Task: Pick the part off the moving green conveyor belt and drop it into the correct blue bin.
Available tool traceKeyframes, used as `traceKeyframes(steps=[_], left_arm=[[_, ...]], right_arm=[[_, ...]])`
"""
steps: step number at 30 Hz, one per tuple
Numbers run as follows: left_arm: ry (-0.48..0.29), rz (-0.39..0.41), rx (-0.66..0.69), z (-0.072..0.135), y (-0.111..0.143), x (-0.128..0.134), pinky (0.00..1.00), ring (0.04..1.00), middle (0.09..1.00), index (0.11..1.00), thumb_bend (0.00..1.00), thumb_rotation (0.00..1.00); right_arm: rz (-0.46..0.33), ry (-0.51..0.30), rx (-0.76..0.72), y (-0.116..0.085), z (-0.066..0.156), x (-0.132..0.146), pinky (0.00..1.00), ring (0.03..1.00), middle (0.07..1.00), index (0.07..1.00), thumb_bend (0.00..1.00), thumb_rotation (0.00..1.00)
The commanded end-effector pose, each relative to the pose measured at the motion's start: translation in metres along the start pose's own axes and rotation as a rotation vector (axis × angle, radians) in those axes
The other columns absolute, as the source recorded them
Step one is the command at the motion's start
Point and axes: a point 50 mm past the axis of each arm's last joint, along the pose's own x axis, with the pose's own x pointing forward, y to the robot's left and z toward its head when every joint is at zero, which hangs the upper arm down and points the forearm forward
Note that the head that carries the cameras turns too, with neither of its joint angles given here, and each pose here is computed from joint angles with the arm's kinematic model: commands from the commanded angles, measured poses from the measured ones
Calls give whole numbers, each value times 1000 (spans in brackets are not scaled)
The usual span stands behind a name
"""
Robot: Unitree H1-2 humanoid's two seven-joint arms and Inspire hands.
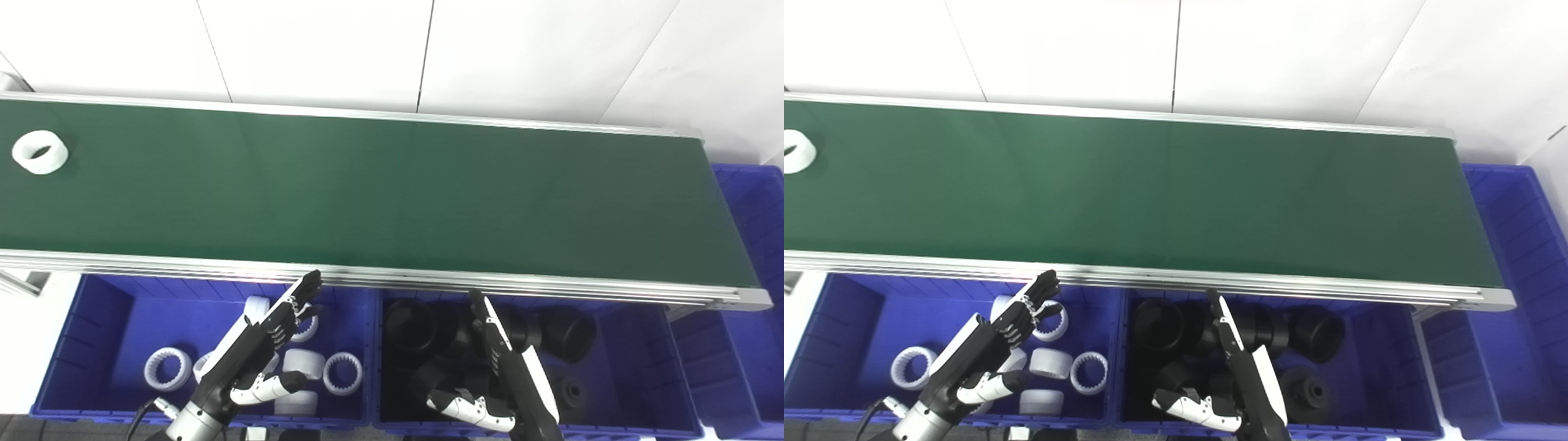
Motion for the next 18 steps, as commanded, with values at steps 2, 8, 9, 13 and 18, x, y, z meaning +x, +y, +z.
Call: traceKeyframes(steps=[2,8,9,13,18], left_arm=[[-60,5,24,7,2,4,950,1000,1000,986,820,643],[-68,-13,-6,2,-7,13,930,987,995,964,778,581],[-67,-9,-9,1,-8,15,925,983,993,959,776,573],[-43,-8,47,0,-11,19,887,946,963,928,824,584],[-31,-23,75,-2,-11,25,869,937,958,922,843,604]], right_arm=[[-8,-65,8,1,6,1,976,1000,1000,1000,975,456],[-4,-71,-5,-9,-3,-1,998,999,1000,1000,967,482],[-2,-71,-7,-11,-5,-1,999,1000,1000,1000,967,486],[-4,-58,-11,-15,-8,1,1000,1000,1000,1000,973,498],[-2,-46,-8,-17,-14,4,1000,1000,1000,1000,985,504]])
